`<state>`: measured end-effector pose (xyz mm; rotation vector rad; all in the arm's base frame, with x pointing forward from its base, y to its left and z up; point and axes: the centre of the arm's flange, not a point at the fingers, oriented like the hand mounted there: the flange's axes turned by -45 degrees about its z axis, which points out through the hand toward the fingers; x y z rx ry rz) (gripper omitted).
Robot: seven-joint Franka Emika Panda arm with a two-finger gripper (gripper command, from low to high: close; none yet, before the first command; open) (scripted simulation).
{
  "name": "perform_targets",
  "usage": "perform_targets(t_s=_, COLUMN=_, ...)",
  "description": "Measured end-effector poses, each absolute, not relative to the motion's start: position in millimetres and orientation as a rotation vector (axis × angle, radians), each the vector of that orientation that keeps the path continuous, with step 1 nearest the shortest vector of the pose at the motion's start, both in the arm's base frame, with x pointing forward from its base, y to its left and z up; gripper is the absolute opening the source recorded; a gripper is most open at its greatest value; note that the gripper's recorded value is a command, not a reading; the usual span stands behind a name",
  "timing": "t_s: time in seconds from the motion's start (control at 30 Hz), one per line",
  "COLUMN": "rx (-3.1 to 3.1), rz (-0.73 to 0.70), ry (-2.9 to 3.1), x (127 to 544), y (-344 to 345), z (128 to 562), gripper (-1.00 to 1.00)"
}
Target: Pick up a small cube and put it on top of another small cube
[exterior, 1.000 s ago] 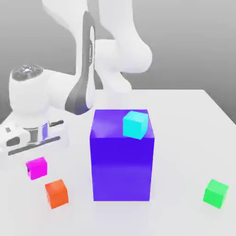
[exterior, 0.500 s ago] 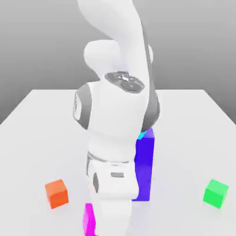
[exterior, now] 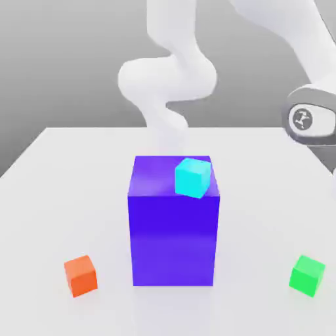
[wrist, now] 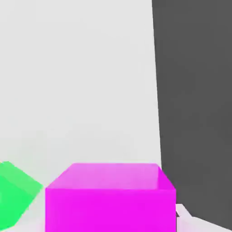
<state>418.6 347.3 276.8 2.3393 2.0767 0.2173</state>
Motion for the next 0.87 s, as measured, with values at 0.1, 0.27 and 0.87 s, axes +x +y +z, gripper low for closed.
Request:
perform_targets(t_s=0.1, rx=2.485, rz=0.195, ry=1.966, x=388, y=371, z=276, gripper=-1.0)
perform_targets(t_s=0.27, rx=2.723, rz=0.132, ry=1.714, x=343, y=393, z=272, gripper=-1.0)
perform_targets(t_s=0.87, rx=3.058, rz=0.002, ry=0.722, x=374, y=285, z=181, gripper=1.0)
